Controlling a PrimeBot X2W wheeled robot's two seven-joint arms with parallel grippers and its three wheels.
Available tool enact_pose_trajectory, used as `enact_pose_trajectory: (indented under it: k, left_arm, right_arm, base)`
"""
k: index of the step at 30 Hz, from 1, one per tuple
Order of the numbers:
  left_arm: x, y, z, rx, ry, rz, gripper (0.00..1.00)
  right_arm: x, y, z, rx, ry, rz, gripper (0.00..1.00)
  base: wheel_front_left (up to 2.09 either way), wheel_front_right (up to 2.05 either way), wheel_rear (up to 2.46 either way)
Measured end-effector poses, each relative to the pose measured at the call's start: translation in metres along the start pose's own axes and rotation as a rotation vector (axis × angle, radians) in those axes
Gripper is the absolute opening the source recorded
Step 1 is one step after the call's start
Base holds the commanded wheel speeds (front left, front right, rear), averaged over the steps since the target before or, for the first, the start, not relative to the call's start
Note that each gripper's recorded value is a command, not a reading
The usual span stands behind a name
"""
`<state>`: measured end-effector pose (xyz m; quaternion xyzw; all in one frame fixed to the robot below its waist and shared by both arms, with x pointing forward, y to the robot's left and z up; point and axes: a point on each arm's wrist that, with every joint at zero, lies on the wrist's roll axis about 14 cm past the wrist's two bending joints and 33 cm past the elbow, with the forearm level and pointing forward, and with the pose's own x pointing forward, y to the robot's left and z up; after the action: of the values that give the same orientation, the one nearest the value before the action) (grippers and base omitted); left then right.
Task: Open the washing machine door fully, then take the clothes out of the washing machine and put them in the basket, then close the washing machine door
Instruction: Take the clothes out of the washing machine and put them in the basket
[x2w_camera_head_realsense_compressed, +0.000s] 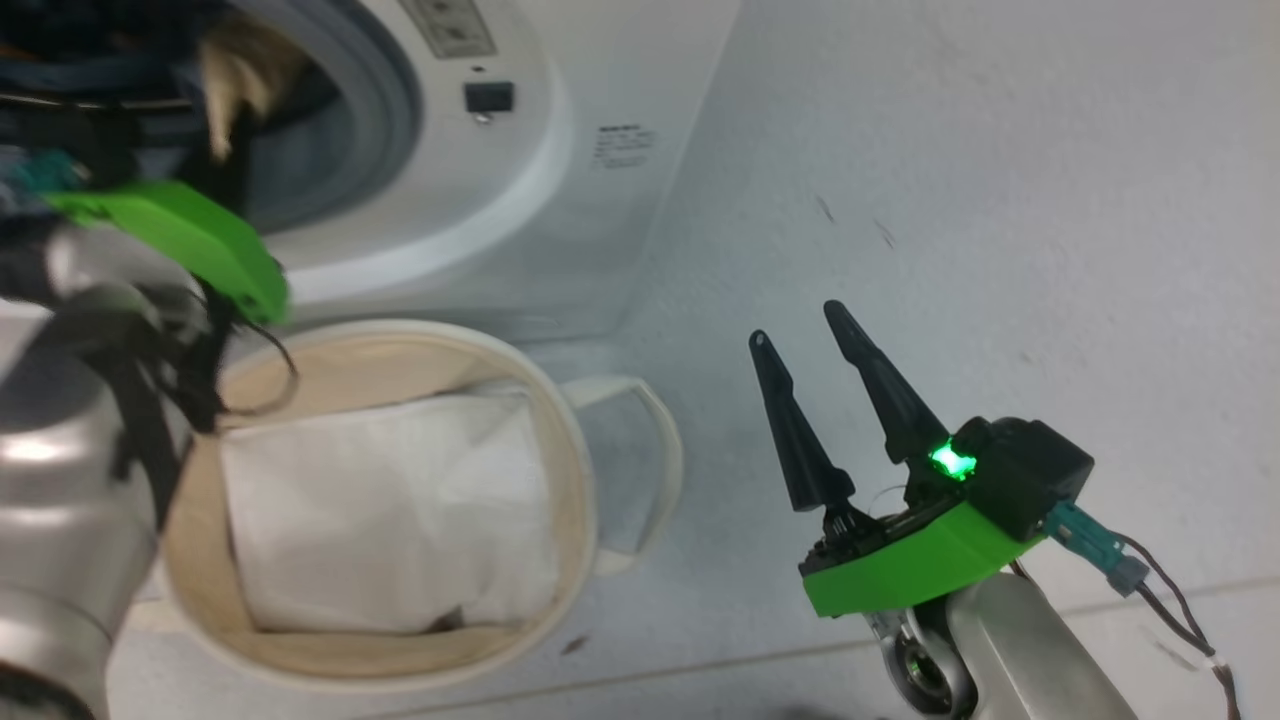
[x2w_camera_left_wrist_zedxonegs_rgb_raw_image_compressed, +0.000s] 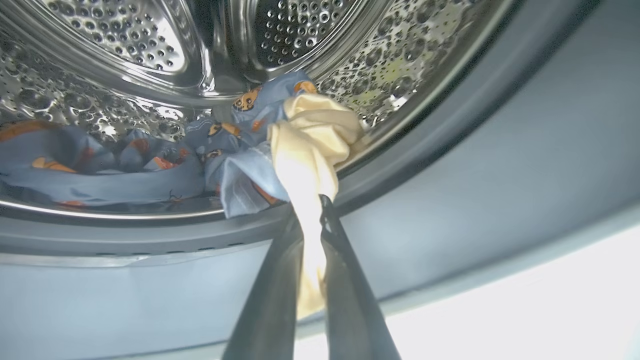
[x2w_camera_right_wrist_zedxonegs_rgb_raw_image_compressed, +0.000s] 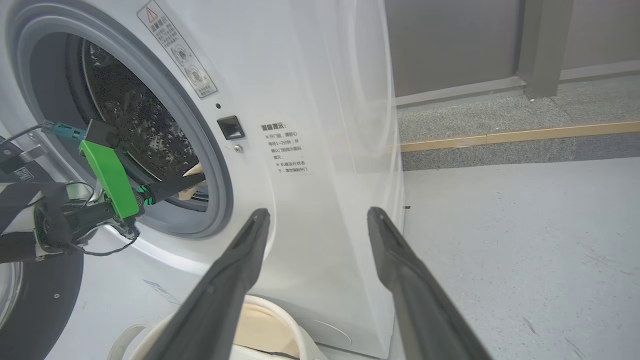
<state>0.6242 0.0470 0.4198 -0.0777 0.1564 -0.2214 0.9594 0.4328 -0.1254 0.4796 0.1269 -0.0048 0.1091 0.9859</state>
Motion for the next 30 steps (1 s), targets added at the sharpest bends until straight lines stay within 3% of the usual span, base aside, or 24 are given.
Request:
enact_pose_trajectory:
  k: [6,10,22,30]
  left_arm:
    - [-0.052,-0.031,0.05,0.012,-0.141,-0.123,0.0]
    - [-0.097,-0.032,0.105,0.095,-0.239,-0.154,0.0]
    - [-0.237,-0.077,0.221,0.31,-0.414,-0.125,0.0]
    - [-0.308,-0.12,0.29,0.33,-0.623,-0.153,0.0]
  right_arm:
    - [0.002,0.024,0.022,0.011,-0.06,0.066,1.0]
    - [0.003,0.044,0.035,0.02,-0.096,0.119,1.0]
    - [-0.013,0.096,0.064,0.053,-0.17,0.247,1.0]
    - [-0.021,0.11,0.074,0.062,-0.195,0.284,1.0]
  base:
    - [0.0,0.0,0.0]
    - [0.0,0.0,0.0]
    - [0.0,0.0,0.0]
    - [0.0,0.0,0.0]
